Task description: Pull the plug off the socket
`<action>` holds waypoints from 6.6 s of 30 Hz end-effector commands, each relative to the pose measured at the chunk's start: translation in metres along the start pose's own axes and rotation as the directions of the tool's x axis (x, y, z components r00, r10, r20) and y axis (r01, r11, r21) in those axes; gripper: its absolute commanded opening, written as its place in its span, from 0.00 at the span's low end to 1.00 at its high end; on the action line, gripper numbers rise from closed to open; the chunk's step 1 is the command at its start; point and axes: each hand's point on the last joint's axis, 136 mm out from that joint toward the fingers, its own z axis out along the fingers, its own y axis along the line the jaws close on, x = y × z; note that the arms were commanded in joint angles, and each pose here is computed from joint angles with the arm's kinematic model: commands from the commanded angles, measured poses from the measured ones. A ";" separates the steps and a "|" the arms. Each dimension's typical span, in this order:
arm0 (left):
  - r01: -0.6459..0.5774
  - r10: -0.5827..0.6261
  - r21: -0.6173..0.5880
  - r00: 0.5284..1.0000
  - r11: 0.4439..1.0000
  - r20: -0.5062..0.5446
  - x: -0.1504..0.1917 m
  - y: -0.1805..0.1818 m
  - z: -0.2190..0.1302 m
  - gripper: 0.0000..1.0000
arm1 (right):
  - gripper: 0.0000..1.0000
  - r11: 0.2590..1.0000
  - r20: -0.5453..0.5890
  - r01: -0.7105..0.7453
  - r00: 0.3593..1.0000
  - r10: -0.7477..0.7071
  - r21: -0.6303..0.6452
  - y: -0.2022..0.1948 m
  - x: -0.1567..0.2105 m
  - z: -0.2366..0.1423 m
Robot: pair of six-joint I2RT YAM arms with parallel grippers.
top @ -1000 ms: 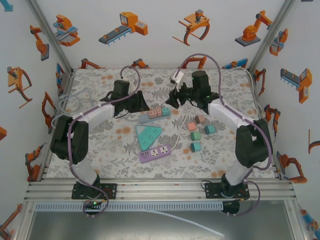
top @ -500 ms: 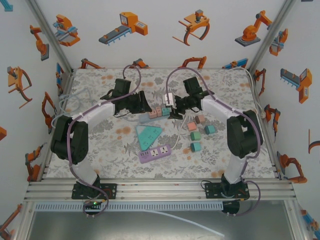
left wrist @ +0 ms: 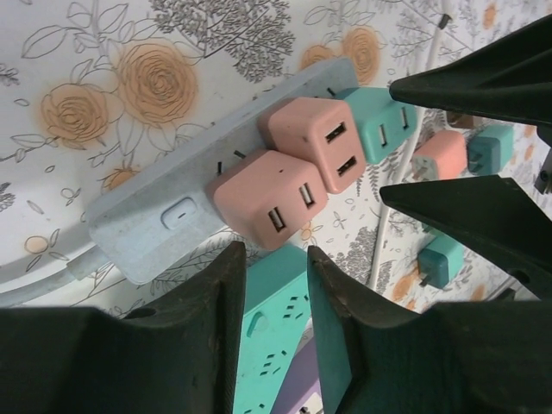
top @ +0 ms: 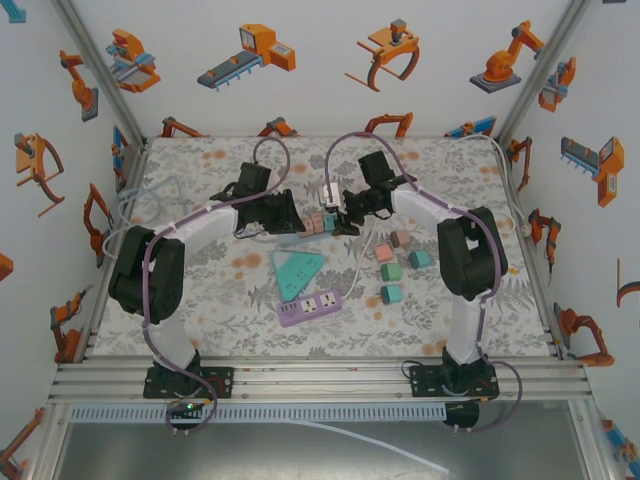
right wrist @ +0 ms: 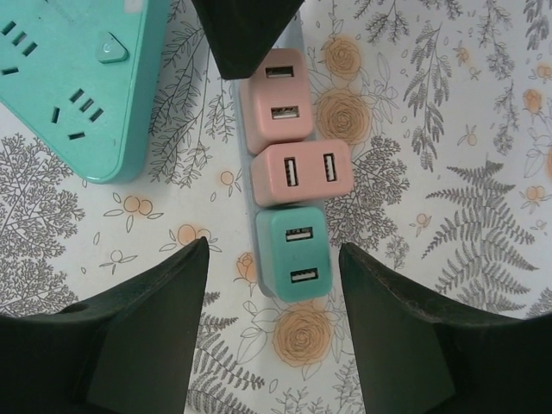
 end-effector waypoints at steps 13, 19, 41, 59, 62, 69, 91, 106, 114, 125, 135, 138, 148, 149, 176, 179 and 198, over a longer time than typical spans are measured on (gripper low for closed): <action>0.024 -0.027 0.038 0.997 0.999 0.069 -0.020 -0.005 0.011 0.34 | 0.57 0.998 0.076 -0.034 0.996 0.037 -0.045 -0.002 -0.006 0.009; 0.059 -0.058 -0.017 0.997 0.998 0.054 -0.015 0.009 0.018 0.34 | 0.56 0.998 0.070 -0.043 0.996 0.046 -0.048 -0.001 -0.002 0.010; 0.066 -0.077 -0.145 0.995 0.987 -0.068 0.026 0.047 0.031 0.26 | 0.34 0.997 0.058 -0.057 0.997 0.060 -0.056 -0.005 0.004 0.014; -0.040 0.000 -0.201 0.981 0.979 -0.195 0.062 0.057 0.039 0.26 | 0.05 0.995 0.198 -0.093 0.975 0.099 -0.040 -0.031 -0.057 -0.014; -0.056 0.013 -0.202 0.977 0.978 -0.211 0.065 0.056 0.040 0.26 | 0.00 0.995 0.191 -0.089 0.977 0.097 -0.053 -0.030 -0.057 -0.011; -0.096 0.041 -0.218 0.969 0.971 -0.242 0.072 0.057 0.043 0.26 | 0.00 0.994 0.237 -0.089 0.966 0.102 -0.066 -0.030 -0.070 -0.014; -0.109 0.048 -0.245 0.969 0.964 -0.243 0.068 0.059 0.042 0.26 | 0.00 0.992 0.233 -0.106 0.965 0.118 -0.060 -0.033 -0.078 -0.029; -0.099 0.057 -0.212 0.979 0.972 -0.194 0.051 0.041 0.029 0.30 | 0.00 0.971 0.255 -0.240 0.939 0.231 0.002 -0.051 -0.099 -0.064; -0.108 0.096 -0.187 0.993 0.976 -0.072 -0.007 0.003 0.005 0.58 | 0.00 0.482 0.459 -0.810 0.586 0.668 0.334 -0.112 -0.067 -0.151; -0.154 0.157 -0.036 0.982 0.987 0.108 -0.051 -0.064 -0.063 0.67 | 0.00 -0.265 0.819 -0.962 -0.101 0.565 0.064 -0.082 0.084 -0.262; -0.296 0.224 0.274 0.938 0.915 0.264 -0.014 -0.123 -0.141 0.86 | 0.00 -0.444 0.798 -0.896 -0.272 0.538 -0.006 -0.066 0.183 -0.221; -0.329 0.252 0.274 0.926 0.904 0.282 -0.004 -0.123 -0.150 0.98 | 0.01 -0.447 0.783 -0.894 -0.303 0.543 -0.036 -0.073 0.198 -0.206; -0.342 0.284 0.215 0.923 0.915 0.258 0.010 -0.105 -0.147 0.97 | 0.30 -0.517 0.746 -0.853 -0.300 0.595 0.069 -0.064 0.224 -0.171; -0.346 0.286 0.215 0.921 0.913 0.264 0.010 -0.105 -0.146 0.97 | 0.36 -0.524 0.742 -0.848 -0.299 0.600 0.082 -0.061 0.226 -0.169; -0.119 0.108 0.026 0.956 0.993 0.271 -0.032 -0.063 -0.099 0.97 | 0.58 0.353 0.467 -0.724 0.666 0.581 0.593 -0.094 -0.008 -0.192; -0.095 0.088 0.013 0.957 0.995 0.278 -0.038 -0.057 -0.088 0.99 | 0.67 0.657 0.294 -0.490 0.871 0.393 0.573 -0.078 -0.057 -0.153; 0.025 -0.010 -0.070 0.978 0.997 0.209 -0.037 -0.019 -0.030 0.48 | 0.89 0.994 0.031 -0.090 0.996 0.088 0.059 -0.018 -0.044 -0.032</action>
